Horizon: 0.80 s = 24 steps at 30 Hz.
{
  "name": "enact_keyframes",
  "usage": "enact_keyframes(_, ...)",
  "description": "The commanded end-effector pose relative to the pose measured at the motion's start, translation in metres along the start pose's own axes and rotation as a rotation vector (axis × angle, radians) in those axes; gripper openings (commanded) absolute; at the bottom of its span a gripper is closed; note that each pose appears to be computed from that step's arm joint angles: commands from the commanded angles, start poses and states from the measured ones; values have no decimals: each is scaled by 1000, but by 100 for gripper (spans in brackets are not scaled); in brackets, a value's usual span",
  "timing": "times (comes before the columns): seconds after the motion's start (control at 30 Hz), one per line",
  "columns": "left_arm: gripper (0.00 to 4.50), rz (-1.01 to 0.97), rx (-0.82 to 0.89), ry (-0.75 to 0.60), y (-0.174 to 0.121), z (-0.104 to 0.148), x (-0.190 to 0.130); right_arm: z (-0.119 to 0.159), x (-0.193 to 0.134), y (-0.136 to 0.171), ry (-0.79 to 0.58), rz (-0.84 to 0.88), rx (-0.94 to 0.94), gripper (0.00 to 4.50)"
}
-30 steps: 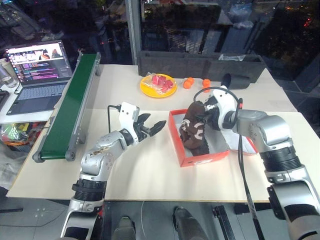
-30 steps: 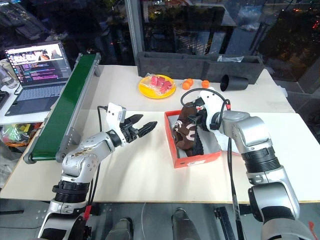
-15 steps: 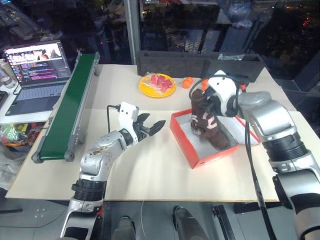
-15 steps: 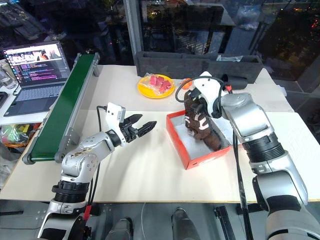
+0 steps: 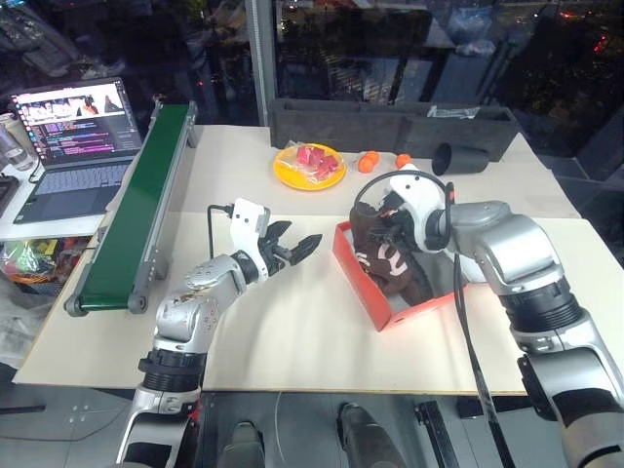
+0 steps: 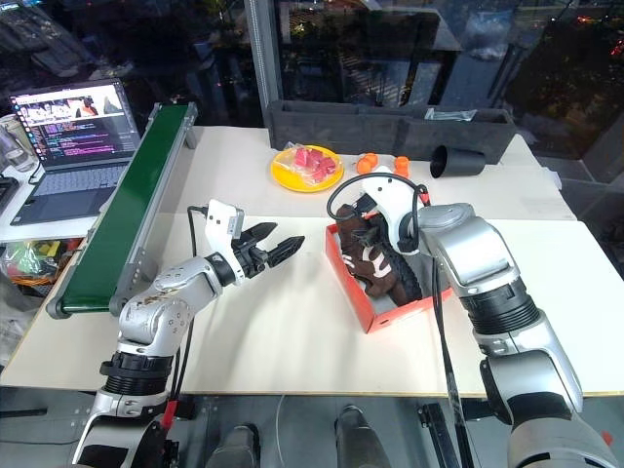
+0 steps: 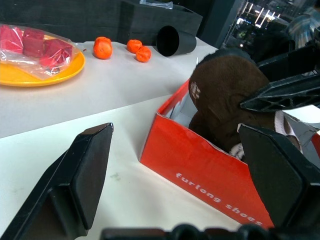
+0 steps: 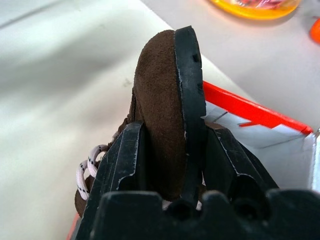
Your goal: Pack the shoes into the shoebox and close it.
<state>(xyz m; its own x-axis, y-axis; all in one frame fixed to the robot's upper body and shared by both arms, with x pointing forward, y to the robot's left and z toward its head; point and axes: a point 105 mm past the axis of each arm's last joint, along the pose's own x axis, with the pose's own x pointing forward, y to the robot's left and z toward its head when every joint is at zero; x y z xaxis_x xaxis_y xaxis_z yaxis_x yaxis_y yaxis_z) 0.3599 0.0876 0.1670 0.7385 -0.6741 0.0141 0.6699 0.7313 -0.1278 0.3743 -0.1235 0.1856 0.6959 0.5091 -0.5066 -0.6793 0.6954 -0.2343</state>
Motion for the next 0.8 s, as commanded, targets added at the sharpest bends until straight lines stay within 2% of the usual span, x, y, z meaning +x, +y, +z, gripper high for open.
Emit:
enact_keyframes(0.03, 427, -2, 29, -37, 0, 14, -2, -32, 4, 12, 88, 98, 117, 175)
enact_keyframes(0.23, 427, -8, 24, -37, -1, 12, 0, -103, 24, 5, 286, 133, 232, 175)
enact_keyframes(0.5, 427, -12, 17, -34, -2, 10, 2, -144, 45, 4, 437, 214, 174, 175)
enact_keyframes(0.6, 427, -14, 18, -28, -3, 8, 3, -153, 57, 4, 453, 199, 190, 175)
enact_keyframes(0.8, 427, -17, 23, -21, -3, 8, 2, -143, 70, -9, 387, 94, 212, 175)
